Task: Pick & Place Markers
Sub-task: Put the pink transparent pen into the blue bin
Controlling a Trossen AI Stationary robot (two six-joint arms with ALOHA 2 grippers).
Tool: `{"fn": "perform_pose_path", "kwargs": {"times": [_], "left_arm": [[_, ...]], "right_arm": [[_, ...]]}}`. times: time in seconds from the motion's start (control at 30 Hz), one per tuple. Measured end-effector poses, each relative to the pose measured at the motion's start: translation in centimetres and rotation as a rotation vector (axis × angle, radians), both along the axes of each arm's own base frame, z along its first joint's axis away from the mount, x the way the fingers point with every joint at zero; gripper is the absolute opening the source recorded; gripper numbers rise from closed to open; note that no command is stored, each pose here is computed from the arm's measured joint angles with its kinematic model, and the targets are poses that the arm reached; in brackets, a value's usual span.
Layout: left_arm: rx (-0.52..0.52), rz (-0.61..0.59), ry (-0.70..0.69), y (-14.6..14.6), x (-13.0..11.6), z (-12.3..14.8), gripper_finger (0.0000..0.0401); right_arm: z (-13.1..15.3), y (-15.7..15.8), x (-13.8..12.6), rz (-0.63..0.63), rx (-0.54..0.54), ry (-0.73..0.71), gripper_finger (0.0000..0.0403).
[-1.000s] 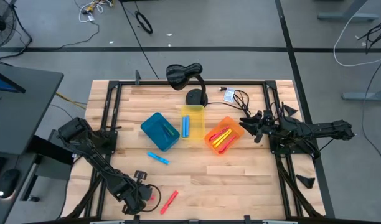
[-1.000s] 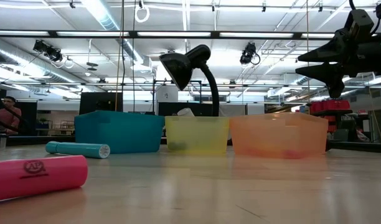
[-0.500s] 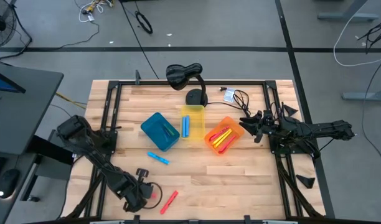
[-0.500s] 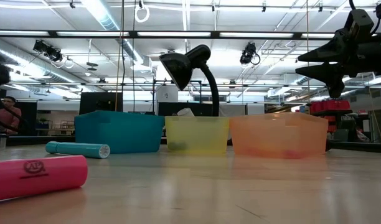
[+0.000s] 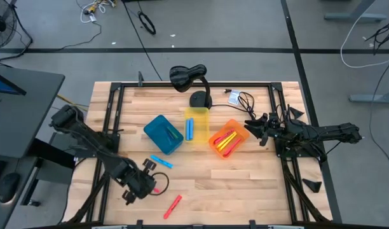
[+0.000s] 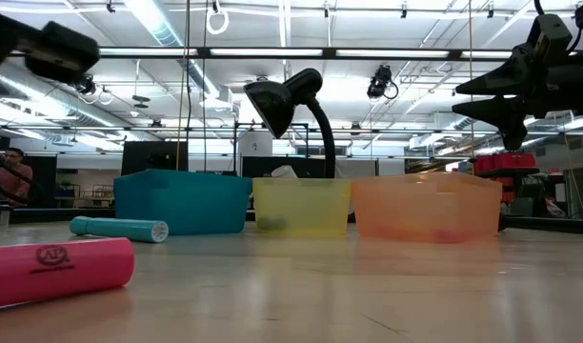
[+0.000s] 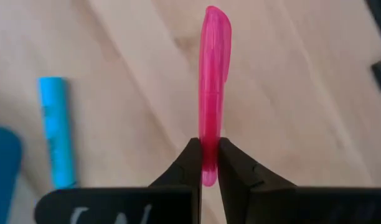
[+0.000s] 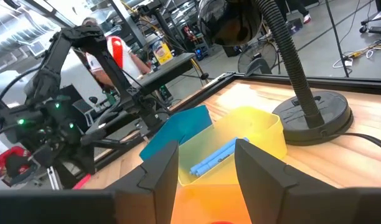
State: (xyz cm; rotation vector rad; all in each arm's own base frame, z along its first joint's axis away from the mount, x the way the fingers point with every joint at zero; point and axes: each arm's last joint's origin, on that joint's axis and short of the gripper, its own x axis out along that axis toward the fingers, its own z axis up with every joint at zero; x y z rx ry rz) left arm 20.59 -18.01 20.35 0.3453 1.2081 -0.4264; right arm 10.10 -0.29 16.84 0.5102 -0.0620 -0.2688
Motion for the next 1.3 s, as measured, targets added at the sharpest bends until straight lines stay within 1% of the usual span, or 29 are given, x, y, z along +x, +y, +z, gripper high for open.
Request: {"fn": "perform_pose_path", "kwargs": {"times": [0.17, 0.33, 0.43, 0.6, 0.7, 0.83, 1.13, 1.3], "left_arm": [[0.073, -0.048, -0.03, 2.2, 0.5, 1.0, 0.0029], [0.157, -0.183, -0.075, 3.8, 1.0, 1.8, 0.0029], [0.214, -0.254, -0.065, 4.7, 1.1, 1.9, 0.0029], [0.351, -0.312, -0.036, 6.2, 1.3, 2.4, 0.0029], [0.412, -0.344, -0.027, 6.9, 1.6, 2.7, 0.0029], [0.438, -0.362, -0.011, 8.3, 2.3, 3.1, 0.0029], [0.478, -0.365, 0.027, 12.8, 3.9, 3.2, 0.0029], [0.435, -0.344, 0.052, 15.3, 4.3, 3.1, 0.0029]], "right_arm": [[0.0, 0.0, 0.0, 0.0, 0.0, 0.0, 0.016], [0.0, 0.0, 0.0, 0.0, 0.0, 0.0, 0.016], [0.0, 0.0, 0.0, 0.0, 0.0, 0.0, 0.016], [0.0, 0.0, 0.0, 0.0, 0.0, 0.0, 0.016], [0.0, 0.0, 0.0, 0.0, 0.0, 0.0, 0.016], [0.0, 0.0, 0.0, 0.0, 0.0, -0.001, 0.016], [0.0, 0.0, 0.0, 0.0, 0.0, 0.0, 0.016], [0.0, 0.0, 0.0, 0.0, 0.0, 0.0, 0.016]]}}
